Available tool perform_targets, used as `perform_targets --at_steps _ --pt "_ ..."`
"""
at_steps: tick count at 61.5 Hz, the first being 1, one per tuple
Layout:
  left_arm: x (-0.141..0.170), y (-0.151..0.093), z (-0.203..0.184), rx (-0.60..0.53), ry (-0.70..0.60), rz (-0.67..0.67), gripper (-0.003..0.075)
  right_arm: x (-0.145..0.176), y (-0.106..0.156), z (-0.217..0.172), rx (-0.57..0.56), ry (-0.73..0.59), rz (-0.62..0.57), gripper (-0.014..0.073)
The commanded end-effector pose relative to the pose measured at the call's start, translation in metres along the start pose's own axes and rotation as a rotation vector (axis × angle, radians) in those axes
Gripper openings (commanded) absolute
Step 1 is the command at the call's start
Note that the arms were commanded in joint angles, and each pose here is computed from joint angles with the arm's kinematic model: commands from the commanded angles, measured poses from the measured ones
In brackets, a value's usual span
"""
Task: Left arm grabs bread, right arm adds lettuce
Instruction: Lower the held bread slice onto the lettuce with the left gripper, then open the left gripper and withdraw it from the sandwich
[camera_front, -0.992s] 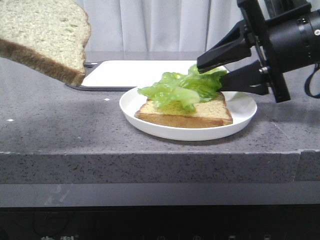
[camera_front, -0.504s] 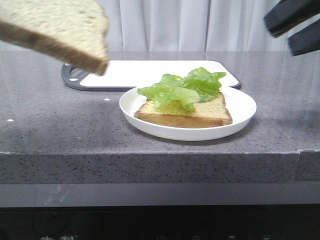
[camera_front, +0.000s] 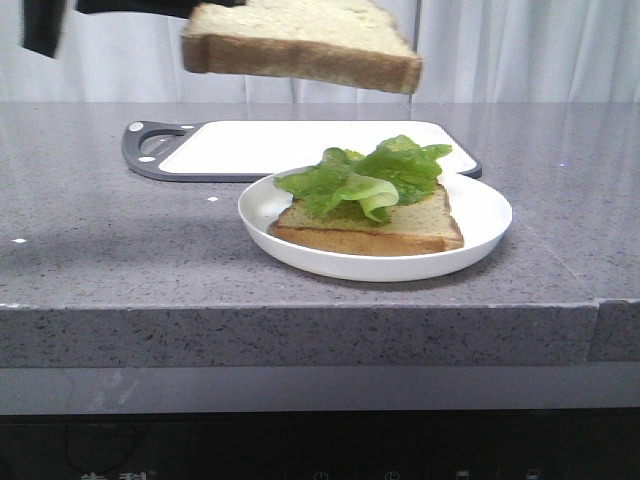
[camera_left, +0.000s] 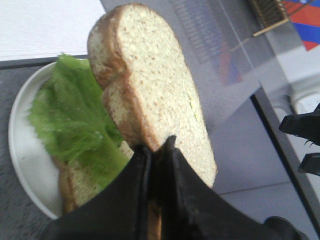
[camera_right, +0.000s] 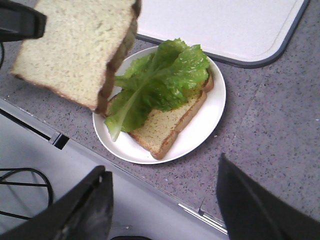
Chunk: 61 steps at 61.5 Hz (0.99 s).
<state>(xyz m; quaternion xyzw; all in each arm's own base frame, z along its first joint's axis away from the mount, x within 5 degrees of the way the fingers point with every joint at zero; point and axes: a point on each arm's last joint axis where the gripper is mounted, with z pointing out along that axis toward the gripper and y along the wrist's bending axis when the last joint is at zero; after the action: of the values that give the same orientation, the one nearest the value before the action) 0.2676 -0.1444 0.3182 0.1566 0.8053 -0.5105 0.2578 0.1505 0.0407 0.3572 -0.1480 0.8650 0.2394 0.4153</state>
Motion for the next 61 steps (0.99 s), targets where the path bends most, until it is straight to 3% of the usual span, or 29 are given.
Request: perform_targets --at_steps 1,22,41,46,56,61 --pt "-0.017 -0.016 0.004 0.123 -0.035 0.011 -0.0020 -0.010 0.005 -0.006 -0.007 -0.064 -0.007 0.0467" --pt "-0.021 0.017 0.045 0.132 0.057 -0.066 -0.0020 -0.007 0.003 -0.003 -0.004 -0.056 0.003 0.0467" --pt "-0.014 0.028 0.056 0.146 0.110 -0.100 -0.0013 0.003 -0.002 0.005 0.002 -0.029 0.030 0.0467" --pt "-0.015 0.028 0.056 0.143 0.108 -0.097 0.0062 0.003 -0.002 0.005 0.001 -0.028 0.030 0.0467" --pt "-0.015 0.029 0.055 0.136 0.110 -0.096 0.0326 0.004 -0.002 0.005 -0.003 -0.023 0.030 0.0467" --pt "-0.016 0.028 0.054 0.128 0.112 -0.079 0.0364 0.004 -0.001 0.005 -0.007 -0.018 0.030 0.0467"
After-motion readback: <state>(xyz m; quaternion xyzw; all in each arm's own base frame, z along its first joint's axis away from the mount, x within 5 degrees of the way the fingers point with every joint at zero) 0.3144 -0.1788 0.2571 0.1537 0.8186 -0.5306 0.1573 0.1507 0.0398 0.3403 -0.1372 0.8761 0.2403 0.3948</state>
